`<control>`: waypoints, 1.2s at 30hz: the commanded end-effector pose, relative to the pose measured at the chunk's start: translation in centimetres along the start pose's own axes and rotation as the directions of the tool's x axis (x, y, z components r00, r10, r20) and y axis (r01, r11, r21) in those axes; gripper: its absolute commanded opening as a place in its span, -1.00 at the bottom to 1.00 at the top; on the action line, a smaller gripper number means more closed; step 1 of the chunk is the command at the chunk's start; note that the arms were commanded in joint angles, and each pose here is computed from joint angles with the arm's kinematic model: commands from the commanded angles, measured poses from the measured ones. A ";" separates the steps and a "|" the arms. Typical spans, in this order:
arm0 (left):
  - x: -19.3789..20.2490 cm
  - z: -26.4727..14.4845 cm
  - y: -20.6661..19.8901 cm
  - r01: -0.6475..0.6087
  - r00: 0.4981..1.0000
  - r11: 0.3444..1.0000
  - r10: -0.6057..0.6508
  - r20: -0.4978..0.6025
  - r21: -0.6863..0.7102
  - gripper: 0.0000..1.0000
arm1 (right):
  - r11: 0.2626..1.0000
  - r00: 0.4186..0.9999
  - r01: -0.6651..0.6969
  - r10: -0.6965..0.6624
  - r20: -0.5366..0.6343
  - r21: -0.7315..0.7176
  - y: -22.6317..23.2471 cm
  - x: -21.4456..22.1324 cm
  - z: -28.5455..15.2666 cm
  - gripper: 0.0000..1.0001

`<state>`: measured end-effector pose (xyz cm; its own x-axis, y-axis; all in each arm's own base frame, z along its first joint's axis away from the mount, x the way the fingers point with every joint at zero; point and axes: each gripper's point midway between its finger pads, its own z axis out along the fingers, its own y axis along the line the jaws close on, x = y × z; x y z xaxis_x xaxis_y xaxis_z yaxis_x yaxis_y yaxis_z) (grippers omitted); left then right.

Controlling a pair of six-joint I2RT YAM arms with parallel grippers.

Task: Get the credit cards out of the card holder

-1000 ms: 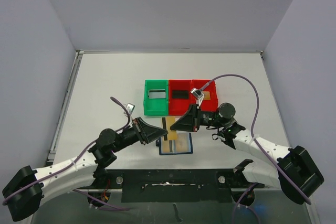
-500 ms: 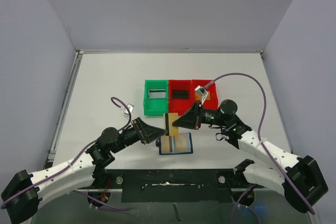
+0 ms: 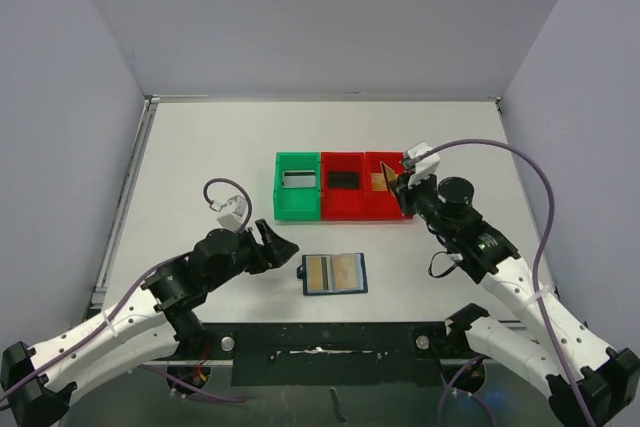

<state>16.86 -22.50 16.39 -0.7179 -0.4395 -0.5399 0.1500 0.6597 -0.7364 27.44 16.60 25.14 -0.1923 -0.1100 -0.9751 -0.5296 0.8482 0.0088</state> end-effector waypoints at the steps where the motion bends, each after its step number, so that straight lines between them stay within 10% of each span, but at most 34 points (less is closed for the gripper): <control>1: -0.1 -0.3 1.0 -0.044 0.999 0.997 0.044 -0.014 -0.063 0.40 | 0.870 0.876 0.472 -0.444 -0.189 0.143 -5.7 1.8 1.1 -1.00; 8: 0.8 0.1 0.5 -0.046 0.997 0.998 0.044 -0.064 -0.041 0.40 | 0.749 0.707 0.658 -0.649 -0.281 -0.077 -6.6 5.4 5.9 -1.00; 26: 0.7 -0.2 -1.0 -0.042 0.995 0.999 0.043 -0.085 0.011 0.43 | 0.753 0.714 0.636 -0.657 -0.243 -0.166 -10.3 7.0 12.7 -1.00; 36: 0.7 -0.3 -1.8 -0.021 0.996 0.999 0.025 -0.090 0.045 0.44 | 0.646 0.592 0.721 -0.762 -0.262 -0.250 -11.4 10.1 14.7 -1.00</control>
<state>15.39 -22.67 13.90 -0.7965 -0.3359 -0.5027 0.1397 0.7067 -0.6936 41.16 13.04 9.37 -0.0518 -0.8307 -0.5543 -0.7403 0.4044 -0.5370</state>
